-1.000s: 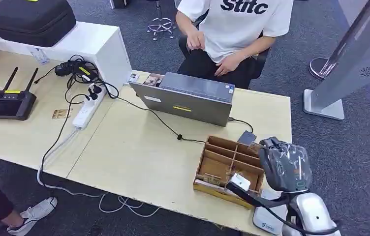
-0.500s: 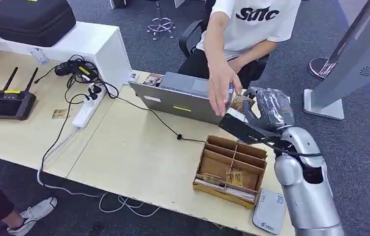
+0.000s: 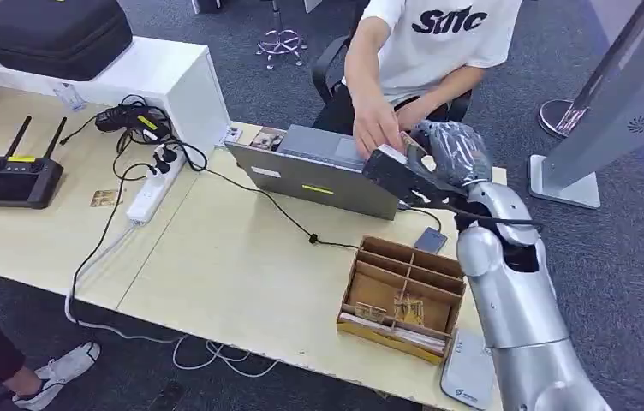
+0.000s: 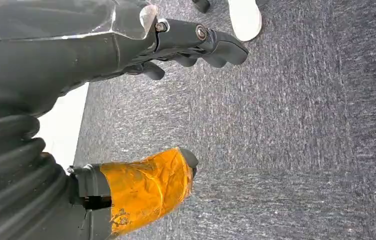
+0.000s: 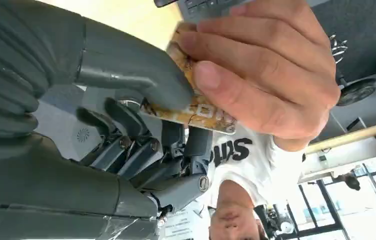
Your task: Pass the card to the sensor for recognition and then transmit it.
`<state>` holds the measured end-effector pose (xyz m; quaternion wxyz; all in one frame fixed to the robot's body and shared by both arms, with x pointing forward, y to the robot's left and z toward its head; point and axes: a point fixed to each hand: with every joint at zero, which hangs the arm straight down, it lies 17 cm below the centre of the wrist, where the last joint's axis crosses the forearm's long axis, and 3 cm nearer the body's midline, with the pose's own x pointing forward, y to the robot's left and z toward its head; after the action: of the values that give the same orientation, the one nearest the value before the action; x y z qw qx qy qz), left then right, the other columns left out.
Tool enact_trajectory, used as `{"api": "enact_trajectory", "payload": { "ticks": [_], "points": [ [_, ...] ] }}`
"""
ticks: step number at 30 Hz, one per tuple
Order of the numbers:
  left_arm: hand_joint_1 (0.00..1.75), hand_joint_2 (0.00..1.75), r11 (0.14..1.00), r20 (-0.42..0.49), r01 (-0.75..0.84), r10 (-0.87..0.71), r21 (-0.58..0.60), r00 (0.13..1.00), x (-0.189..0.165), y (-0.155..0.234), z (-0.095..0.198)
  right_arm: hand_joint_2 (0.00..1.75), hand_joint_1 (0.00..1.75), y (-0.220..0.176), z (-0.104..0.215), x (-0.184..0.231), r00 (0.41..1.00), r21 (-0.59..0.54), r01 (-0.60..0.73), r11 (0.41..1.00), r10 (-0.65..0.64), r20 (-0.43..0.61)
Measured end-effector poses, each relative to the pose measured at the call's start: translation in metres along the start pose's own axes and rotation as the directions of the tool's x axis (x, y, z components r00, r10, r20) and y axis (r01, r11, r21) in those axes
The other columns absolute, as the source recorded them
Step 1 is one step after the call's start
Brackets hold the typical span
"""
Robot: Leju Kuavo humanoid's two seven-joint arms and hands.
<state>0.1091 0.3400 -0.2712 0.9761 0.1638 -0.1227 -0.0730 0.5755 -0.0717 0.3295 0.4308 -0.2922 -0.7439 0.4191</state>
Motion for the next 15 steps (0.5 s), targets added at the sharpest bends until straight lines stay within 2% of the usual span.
{"api": "enact_trajectory", "payload": {
  "ticks": [4, 6, 8, 10, 12, 13, 15],
  "points": [
    [0.0, 1.75, 1.0, 0.0, 0.001, -0.001, 0.0, 1.0, 0.0, 0.0, 0.0, 1.75, 0.0, -0.011, 0.001, -0.004, 0.996, -0.05, 0.09, 0.995, -0.09, -0.013],
    [0.0, 1.75, 1.0, -0.001, 0.006, -0.006, -0.001, 1.0, -0.001, -0.001, 0.0, 1.75, 0.0, -0.029, 0.004, -0.013, 0.974, -0.124, 0.221, 0.967, -0.226, -0.024],
    [0.0, 1.75, 1.0, -0.001, 0.011, -0.011, -0.002, 1.0, -0.001, -0.001, 0.0, 1.75, 0.0, -0.055, 0.009, -0.03, 0.92, -0.217, 0.377, 0.901, -0.391, -0.023],
    [0.0, 1.75, 1.0, 0.0, 0.021, -0.021, -0.002, 1.0, -0.001, -0.001, 0.0, 1.75, 0.0, -0.091, 0.021, -0.059, 0.827, -0.343, 0.533, 0.773, -0.561, 0.021],
    [0.0, 1.75, 0.999, 0.001, 0.035, -0.035, -0.003, 0.999, -0.001, -0.001, 0.0, 1.75, 0.0, -0.132, 0.044, -0.106, 0.707, -0.489, 0.644, 0.589, -0.702, 0.085],
    [0.0, 1.75, 0.999, 0.004, 0.045, -0.045, -0.003, 0.999, -0.001, -0.001, 0.0, 1.75, 0.0, -0.15, 0.06, -0.136, 0.641, -0.562, 0.676, 0.477, -0.757, 0.129],
    [0.0, 1.75, 0.998, 0.011, 0.062, -0.062, -0.003, 0.998, 0.0, 0.0, 0.0, 1.75, 0.0, -0.175, 0.106, -0.205, 0.554, -0.69, 0.667, 0.282, -0.807, 0.205]
  ]
}}
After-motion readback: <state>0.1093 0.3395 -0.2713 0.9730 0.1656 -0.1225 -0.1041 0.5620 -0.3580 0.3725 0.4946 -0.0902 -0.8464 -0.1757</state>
